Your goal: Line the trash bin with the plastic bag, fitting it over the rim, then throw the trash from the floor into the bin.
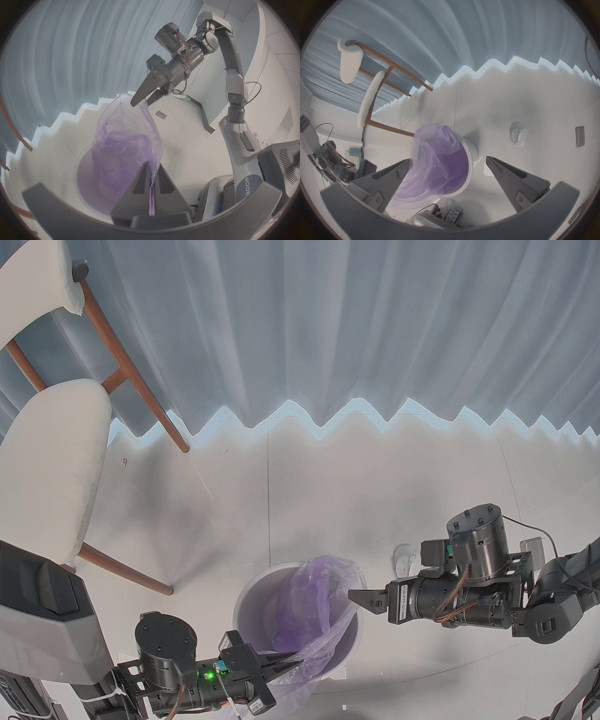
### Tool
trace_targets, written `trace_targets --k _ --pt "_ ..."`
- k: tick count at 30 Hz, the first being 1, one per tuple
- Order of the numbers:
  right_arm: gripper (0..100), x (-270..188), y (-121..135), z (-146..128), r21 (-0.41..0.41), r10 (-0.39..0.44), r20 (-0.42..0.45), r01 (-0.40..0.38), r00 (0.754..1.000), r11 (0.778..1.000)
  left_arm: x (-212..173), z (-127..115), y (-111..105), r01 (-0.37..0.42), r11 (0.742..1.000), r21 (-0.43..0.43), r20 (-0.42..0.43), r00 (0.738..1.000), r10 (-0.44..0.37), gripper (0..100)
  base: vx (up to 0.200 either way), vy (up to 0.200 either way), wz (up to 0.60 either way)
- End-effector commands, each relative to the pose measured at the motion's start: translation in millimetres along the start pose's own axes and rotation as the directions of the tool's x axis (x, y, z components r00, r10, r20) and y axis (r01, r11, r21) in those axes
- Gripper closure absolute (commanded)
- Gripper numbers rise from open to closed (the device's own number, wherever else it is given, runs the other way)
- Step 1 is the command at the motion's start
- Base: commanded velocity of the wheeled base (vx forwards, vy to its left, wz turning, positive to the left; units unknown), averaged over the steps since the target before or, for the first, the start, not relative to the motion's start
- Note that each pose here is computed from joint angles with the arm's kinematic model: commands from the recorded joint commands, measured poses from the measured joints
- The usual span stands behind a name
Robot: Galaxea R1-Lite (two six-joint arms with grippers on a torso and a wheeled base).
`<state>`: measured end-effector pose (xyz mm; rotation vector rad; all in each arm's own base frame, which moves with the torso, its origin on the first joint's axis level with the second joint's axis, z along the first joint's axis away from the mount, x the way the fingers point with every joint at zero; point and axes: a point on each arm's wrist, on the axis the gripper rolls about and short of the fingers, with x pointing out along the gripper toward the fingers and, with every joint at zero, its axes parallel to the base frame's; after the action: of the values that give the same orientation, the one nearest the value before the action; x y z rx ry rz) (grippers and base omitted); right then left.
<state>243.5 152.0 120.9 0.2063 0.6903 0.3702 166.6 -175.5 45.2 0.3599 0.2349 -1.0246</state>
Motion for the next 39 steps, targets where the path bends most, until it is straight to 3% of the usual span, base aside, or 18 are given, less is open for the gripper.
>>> trace_targets --k 1,13,25,26,35,39 --pt "0 20 -4 -9 -0.005 -0.030 -0.051 0.030 0.998 1.000 1 0 -3 0.013 1.000 0.004 -0.001 1.000 -0.013 100 0.000 0.000 0.00" --pt "0 41 -4 -19 -0.010 -0.038 -0.074 0.037 0.997 0.999 3 3 -8 0.029 0.999 0.013 0.010 1.000 -0.029 100 0.000 0.000 0.00" --pt "0 50 -1 -12 0.005 -0.002 0.031 0.002 1.000 1.000 3 4 -14 0.054 0.998 0.020 0.012 0.998 -0.054 100 0.000 0.000 0.00" --pt "100 49 0 -11 0.008 0.004 0.041 -0.004 0.999 1.000 3 3 -14 0.053 0.998 0.020 0.010 0.999 -0.053 100 0.000 0.000 0.00" --pt "100 42 15 0 0.082 0.096 0.159 -0.110 0.983 0.990 3 3 -6 0.023 1.000 0.011 0.012 1.000 -0.023 100 0.000 0.000 0.00" --pt "100 28 24 20 0.136 0.231 0.301 -0.281 0.925 0.950 5 6 6 -0.025 1.000 0.004 0.033 0.999 0.025 100 0.000 0.000 0.00"
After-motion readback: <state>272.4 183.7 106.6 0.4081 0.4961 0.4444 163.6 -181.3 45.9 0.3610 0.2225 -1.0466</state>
